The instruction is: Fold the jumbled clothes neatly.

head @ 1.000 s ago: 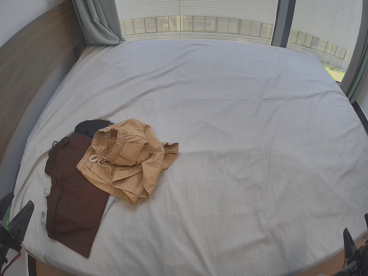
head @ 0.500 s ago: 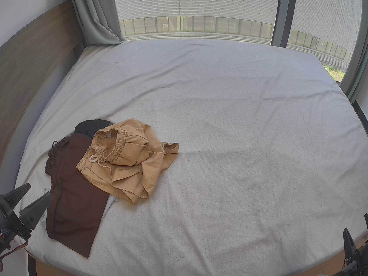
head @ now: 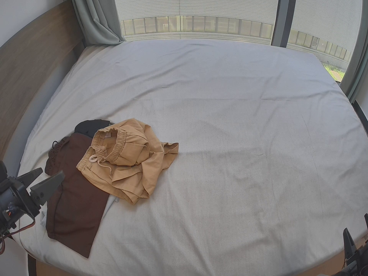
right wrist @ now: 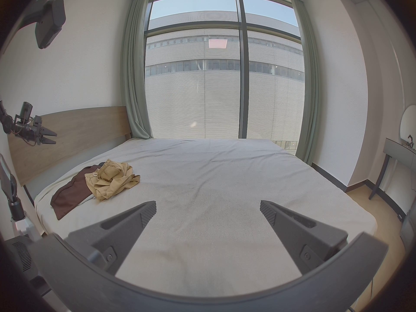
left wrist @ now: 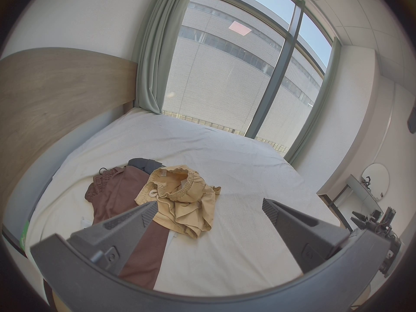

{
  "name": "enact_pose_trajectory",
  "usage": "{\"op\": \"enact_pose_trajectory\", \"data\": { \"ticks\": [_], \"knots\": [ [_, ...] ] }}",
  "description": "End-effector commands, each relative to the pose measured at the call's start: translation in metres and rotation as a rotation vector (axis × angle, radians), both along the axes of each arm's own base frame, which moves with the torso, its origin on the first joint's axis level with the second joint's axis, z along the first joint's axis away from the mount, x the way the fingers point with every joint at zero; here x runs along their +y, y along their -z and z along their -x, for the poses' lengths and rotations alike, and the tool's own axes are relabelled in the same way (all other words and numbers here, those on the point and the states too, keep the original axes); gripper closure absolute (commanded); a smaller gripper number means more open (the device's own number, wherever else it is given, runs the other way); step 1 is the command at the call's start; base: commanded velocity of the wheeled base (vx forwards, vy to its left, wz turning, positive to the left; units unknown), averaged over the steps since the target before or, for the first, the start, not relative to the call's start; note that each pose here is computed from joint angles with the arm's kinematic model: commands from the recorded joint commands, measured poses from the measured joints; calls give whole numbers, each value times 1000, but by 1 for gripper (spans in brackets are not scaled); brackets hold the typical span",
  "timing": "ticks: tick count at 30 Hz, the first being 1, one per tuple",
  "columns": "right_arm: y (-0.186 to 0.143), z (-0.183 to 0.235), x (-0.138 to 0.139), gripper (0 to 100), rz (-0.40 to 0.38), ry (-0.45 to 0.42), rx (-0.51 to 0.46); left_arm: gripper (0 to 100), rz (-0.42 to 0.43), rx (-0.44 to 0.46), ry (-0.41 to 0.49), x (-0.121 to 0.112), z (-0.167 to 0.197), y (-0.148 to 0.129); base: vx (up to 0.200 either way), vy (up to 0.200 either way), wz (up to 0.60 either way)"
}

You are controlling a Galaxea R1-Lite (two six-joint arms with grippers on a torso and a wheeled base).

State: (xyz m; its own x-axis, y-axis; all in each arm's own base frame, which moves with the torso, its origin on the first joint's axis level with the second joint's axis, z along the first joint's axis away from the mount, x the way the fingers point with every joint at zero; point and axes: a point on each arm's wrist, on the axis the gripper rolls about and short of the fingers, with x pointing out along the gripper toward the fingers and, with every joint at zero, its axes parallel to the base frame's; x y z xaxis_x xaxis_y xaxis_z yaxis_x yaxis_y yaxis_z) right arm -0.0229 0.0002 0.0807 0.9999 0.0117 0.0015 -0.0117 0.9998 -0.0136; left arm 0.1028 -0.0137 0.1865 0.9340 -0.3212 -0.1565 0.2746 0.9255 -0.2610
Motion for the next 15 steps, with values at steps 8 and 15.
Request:
{"op": "enact_pose_trajectory", "data": {
  "ticks": [8,15],
  "knots": [
    [5,-1,0,0,0,-1,11,0,35,92,70,6,-35,8,0,0,0],
    [5,-1,0,0,0,-1,11,0,44,81,103,9,-52,5,0,0,0]
  ]
}}
